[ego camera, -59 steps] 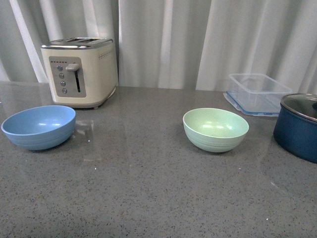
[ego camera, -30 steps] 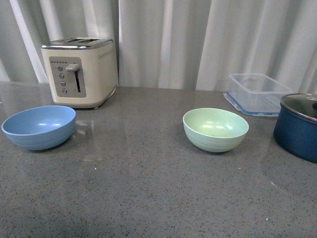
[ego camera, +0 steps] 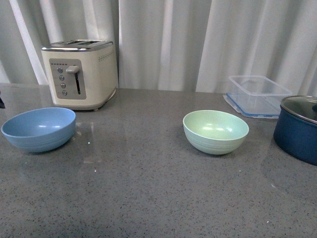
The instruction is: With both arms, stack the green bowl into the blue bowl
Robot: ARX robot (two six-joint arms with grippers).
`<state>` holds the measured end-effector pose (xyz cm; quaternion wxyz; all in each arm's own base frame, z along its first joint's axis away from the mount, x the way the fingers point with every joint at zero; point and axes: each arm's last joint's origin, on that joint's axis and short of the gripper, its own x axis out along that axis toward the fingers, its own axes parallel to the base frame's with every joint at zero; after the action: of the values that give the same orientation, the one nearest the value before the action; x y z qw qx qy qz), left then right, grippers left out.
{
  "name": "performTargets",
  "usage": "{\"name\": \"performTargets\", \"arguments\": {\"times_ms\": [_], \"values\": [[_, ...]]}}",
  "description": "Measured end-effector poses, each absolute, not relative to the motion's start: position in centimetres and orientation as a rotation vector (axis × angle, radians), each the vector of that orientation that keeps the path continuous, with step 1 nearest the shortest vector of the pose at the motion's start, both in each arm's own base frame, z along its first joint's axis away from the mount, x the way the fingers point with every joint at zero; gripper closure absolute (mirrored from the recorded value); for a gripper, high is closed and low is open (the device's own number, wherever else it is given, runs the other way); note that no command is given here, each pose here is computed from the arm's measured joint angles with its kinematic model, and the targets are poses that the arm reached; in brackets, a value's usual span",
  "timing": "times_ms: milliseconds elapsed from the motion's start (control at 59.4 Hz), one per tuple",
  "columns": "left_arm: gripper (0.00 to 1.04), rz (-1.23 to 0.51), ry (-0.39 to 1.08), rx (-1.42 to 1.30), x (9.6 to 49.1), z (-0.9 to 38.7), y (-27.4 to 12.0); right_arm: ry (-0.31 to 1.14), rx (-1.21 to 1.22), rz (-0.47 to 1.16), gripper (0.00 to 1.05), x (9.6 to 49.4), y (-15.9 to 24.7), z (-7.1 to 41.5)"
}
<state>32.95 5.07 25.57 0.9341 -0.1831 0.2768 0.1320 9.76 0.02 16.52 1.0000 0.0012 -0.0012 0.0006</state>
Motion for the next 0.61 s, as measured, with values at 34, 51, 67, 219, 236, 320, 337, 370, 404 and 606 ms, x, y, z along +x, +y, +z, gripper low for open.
{"name": "performTargets", "arguments": {"times_ms": [34, 51, 67, 219, 236, 320, 337, 370, 404, 606], "values": [[0.07, 0.272, 0.582, -0.38, 33.5, 25.4, 5.0, -0.002, 0.002, 0.001, 0.1, 9.8, 0.0, 16.5], [0.07, 0.272, 0.588, -0.381, 33.8, 25.3, 5.0, -0.002, 0.002, 0.001, 0.1, 9.8, 0.0, 16.5], [0.07, 0.273, 0.591, -0.383, 34.0, 25.2, 5.0, -0.002, 0.002, 0.001, 0.1, 9.8, 0.0, 16.5], [0.07, 0.277, 0.622, -0.389, 35.8, 24.9, 4.7, -0.002, 0.002, 0.001, 0.1, 9.8, 0.0, 16.5], [0.07, 0.277, 0.624, -0.389, 36.0, 24.9, 4.7, -0.002, 0.003, 0.001, 0.1, 9.8, 0.0, 16.5], [0.07, 0.287, 0.641, -0.392, 37.3, 24.6, 4.6, -0.002, 0.002, 0.001, 0.1, 9.8, 0.0, 16.5], [0.07, 0.295, 0.645, -0.392, 37.5, 24.5, 4.6, -0.002, 0.002, 0.001, 0.1, 9.8, 0.0, 16.5], [0.07, 0.304, 0.656, -0.396, 38.1, 24.1, 4.7, -0.002, 0.002, 0.001, 0.1, 9.8, 0.0, 16.5], [0.07, 0.309, 0.669, -0.401, 38.4, 23.8, 4.7, -0.002, 0.002, 0.001, 0.1, 9.8, 0.0, 16.5], [0.07, 0.333, 0.697, -0.407, 39.9, 22.7, 4.8, -0.002, 0.002, 0.001, 0.1, 9.8, 0.0, 16.5]]}}
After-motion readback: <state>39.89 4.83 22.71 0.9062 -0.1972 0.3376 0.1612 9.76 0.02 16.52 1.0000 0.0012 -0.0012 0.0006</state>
